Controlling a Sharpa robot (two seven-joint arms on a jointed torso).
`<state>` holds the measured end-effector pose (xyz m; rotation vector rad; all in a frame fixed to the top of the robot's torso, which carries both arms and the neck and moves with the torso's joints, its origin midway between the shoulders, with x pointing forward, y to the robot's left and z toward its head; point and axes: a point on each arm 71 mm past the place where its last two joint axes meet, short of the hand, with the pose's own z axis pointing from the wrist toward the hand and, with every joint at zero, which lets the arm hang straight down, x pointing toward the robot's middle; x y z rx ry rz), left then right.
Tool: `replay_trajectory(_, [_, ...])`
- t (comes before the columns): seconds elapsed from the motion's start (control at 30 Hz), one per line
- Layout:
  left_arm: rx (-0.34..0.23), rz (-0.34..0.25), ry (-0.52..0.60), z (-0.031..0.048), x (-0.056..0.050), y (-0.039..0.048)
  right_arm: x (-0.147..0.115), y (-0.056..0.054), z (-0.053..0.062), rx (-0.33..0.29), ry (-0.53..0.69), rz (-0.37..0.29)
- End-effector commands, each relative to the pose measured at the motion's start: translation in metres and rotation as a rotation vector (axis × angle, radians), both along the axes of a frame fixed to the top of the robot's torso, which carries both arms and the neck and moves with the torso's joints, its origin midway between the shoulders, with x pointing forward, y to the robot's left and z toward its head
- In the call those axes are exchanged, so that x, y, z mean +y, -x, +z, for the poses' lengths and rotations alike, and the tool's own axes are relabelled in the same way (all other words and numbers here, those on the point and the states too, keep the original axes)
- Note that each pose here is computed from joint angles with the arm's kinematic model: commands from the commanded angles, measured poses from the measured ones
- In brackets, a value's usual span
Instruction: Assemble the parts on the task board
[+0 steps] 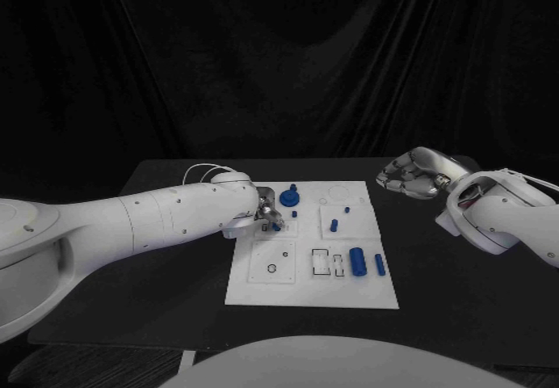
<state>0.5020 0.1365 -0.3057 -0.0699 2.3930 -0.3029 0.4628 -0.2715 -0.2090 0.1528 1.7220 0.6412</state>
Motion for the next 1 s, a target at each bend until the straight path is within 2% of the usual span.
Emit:
replay_trajectory(0.03, [0.023,-0.011,-0.008,-0.005,0.0003,0.0041,-0.0011,0.0001,-0.0018,0.013,0.007,-0.013])
replay_trajectory(1.0, [0.023,-0.013,-0.003,-0.005,0.003,0.0046,-0.0002,-0.0006,-0.0027,0.02,0.01,-0.013])
